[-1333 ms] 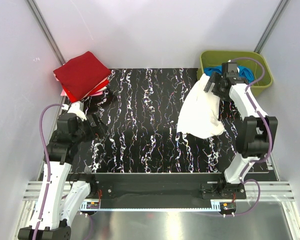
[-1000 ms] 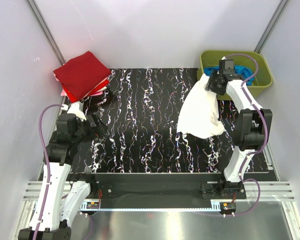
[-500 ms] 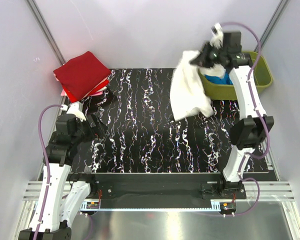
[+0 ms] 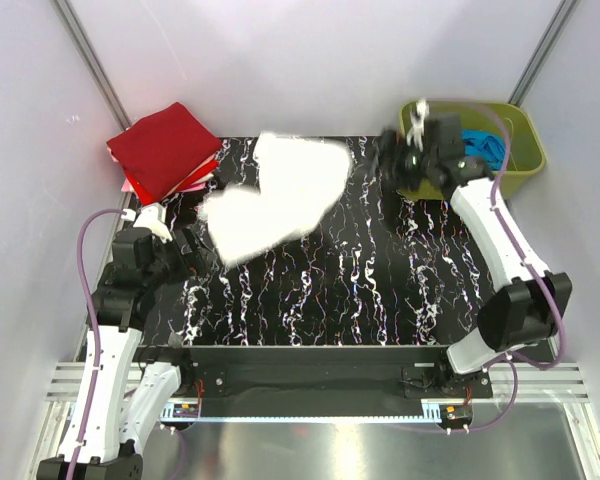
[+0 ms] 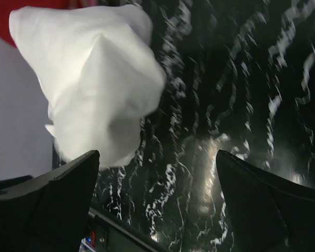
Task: Fold and stack the t-shirts
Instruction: Move the tshirt to the center of the board, then flatten the tshirt out
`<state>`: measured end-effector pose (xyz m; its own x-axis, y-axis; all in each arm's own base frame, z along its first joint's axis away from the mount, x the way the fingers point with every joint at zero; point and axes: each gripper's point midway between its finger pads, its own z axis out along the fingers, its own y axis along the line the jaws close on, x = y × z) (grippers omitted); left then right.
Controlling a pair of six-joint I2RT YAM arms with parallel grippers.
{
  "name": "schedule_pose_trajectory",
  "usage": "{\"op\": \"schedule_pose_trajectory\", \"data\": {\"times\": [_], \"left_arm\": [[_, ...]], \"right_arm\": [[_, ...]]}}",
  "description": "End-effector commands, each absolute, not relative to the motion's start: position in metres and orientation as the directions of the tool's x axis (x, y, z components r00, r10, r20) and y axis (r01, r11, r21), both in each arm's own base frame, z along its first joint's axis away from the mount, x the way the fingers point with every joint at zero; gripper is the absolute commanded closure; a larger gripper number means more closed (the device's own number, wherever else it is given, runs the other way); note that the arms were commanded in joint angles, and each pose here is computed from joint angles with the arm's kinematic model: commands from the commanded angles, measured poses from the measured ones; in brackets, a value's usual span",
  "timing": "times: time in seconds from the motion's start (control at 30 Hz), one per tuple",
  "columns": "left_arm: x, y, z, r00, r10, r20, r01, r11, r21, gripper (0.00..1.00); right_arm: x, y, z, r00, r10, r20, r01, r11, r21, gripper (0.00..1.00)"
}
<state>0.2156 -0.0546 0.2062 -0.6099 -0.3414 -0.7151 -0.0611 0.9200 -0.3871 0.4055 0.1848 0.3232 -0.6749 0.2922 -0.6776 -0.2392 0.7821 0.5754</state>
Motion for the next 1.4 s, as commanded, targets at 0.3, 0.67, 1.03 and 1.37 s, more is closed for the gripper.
{"op": "schedule_pose_trajectory", "data": {"times": [0.3,0.67,1.03,1.37], "left_arm": [[0.230,-0.071,0.191,-0.681,-0.297,-0.669,-0.020,0.921,-0.389,0.01],[0.224,-0.085,0.151,-0.795,-0.214,-0.568,-0.084,0.966,-0.246,0.01],[0.225,-0.080,0.161,-0.755,-0.229,-0.614,-0.092,0.965,-0.246,0.01],[0.224,-0.079,0.167,-0.735,-0.237,-0.635,-0.086,0.962,-0.259,0.01]], "right_arm": [[0.321,0.124,0.164,-0.820,0.411,-0.399,0.165,0.836,0.523,0.00],[0.324,0.270,0.171,-0.867,0.036,-0.496,-0.247,0.835,0.492,0.05],[0.335,0.379,0.099,-0.897,-0.250,-0.365,-0.386,0.846,0.367,0.11],[0.339,0.375,0.071,-0.905,-0.264,-0.333,-0.361,0.890,0.277,0.18]]}}
